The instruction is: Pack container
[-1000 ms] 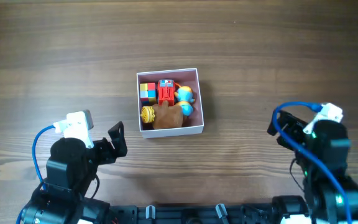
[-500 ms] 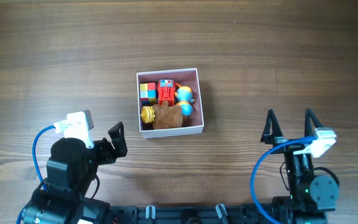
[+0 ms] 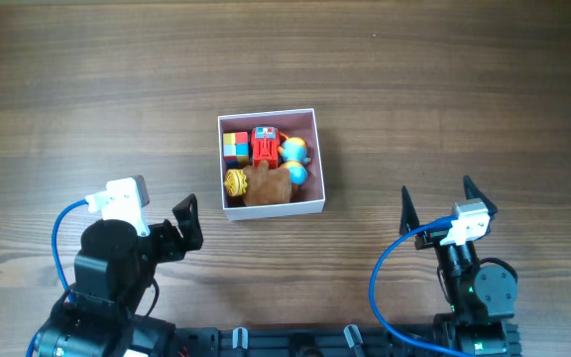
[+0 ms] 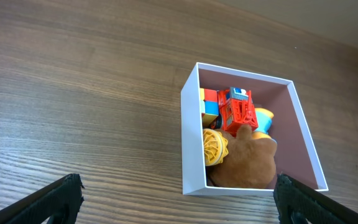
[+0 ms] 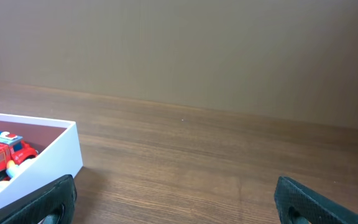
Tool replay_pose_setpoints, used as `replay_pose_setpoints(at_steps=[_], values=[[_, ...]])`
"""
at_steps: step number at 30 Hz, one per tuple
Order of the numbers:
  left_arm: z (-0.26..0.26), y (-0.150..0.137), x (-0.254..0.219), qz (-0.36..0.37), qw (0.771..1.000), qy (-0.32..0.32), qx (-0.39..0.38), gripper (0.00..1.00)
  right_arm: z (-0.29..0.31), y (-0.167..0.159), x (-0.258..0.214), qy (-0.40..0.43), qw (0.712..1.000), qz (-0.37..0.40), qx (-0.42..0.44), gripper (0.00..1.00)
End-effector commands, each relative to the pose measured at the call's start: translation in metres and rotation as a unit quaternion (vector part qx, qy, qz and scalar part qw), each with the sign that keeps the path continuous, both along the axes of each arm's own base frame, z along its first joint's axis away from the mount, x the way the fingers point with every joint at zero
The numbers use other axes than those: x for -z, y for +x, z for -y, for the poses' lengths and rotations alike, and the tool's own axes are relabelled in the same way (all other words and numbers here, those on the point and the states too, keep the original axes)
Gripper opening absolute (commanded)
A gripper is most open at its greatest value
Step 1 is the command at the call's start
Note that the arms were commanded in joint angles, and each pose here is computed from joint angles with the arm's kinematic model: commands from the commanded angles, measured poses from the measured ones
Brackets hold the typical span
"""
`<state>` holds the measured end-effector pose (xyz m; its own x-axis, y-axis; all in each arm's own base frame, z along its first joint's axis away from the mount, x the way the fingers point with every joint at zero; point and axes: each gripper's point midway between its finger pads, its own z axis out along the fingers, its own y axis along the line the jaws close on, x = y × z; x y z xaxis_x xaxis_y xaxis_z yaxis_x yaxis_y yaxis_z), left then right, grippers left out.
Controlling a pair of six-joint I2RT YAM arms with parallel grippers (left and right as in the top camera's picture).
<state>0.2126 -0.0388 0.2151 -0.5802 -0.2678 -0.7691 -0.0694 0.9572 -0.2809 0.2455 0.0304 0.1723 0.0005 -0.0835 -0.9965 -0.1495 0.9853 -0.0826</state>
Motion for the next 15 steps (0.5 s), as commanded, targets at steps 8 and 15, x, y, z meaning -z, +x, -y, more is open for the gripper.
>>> replay_pose_setpoints(at_steps=[8, 15], values=[[-0.001, 0.0, 0.001, 0.0, 1.0, -0.003, -0.007, 1.0, -0.004, -0.001, -0.003, 0.003, 1.0, 0.006, -0.01, 1.0], [-0.029, -0.011, 0.016, -0.006, 0.998, 0.02, -0.051, 1.0, -0.004, -0.001, -0.003, 0.003, 1.0, 0.006, -0.01, 1.0]])
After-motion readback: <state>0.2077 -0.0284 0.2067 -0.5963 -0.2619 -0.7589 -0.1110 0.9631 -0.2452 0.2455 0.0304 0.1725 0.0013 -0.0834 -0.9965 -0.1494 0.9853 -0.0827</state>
